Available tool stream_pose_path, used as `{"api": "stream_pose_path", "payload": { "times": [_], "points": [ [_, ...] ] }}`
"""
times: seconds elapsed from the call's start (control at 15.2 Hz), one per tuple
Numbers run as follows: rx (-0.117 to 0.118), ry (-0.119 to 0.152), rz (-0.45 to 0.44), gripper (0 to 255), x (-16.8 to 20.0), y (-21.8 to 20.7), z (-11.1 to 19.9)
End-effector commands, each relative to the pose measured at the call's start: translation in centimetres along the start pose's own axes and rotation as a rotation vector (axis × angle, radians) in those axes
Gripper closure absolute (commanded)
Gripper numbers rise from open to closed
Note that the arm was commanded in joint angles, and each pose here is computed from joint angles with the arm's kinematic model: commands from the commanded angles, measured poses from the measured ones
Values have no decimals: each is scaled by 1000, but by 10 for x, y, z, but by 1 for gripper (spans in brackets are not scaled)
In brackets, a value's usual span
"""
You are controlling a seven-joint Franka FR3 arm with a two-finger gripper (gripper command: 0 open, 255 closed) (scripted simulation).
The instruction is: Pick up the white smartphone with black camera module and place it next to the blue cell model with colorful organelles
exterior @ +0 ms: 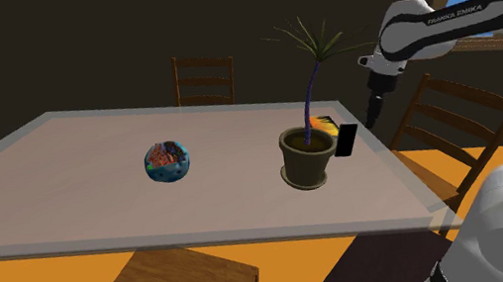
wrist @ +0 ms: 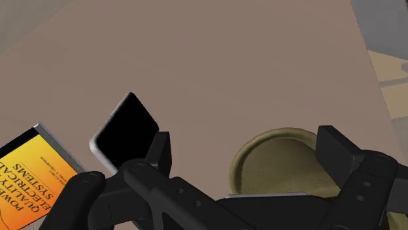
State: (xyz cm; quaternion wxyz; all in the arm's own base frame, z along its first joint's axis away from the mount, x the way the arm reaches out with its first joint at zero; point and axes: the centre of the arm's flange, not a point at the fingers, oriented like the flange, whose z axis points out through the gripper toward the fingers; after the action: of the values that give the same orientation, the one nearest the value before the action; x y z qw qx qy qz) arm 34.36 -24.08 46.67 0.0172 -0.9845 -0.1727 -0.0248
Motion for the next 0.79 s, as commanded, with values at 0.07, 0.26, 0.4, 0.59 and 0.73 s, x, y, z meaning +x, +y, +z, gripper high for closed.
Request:
{"api": "stream_pose_path", "payload": {
  "times": [0.07,0.26,0.4,0.59,0.73],
  "points": [
    [-3,5,-58,0,3,36,19],
    [-3,10,-112,0,7,71,37],
    [-4,14,-148,0,11,94,49],
    [-4,19,-194,0,18,123,64],
    [-4,19,-194,0,18,123,75]
  ]
}}
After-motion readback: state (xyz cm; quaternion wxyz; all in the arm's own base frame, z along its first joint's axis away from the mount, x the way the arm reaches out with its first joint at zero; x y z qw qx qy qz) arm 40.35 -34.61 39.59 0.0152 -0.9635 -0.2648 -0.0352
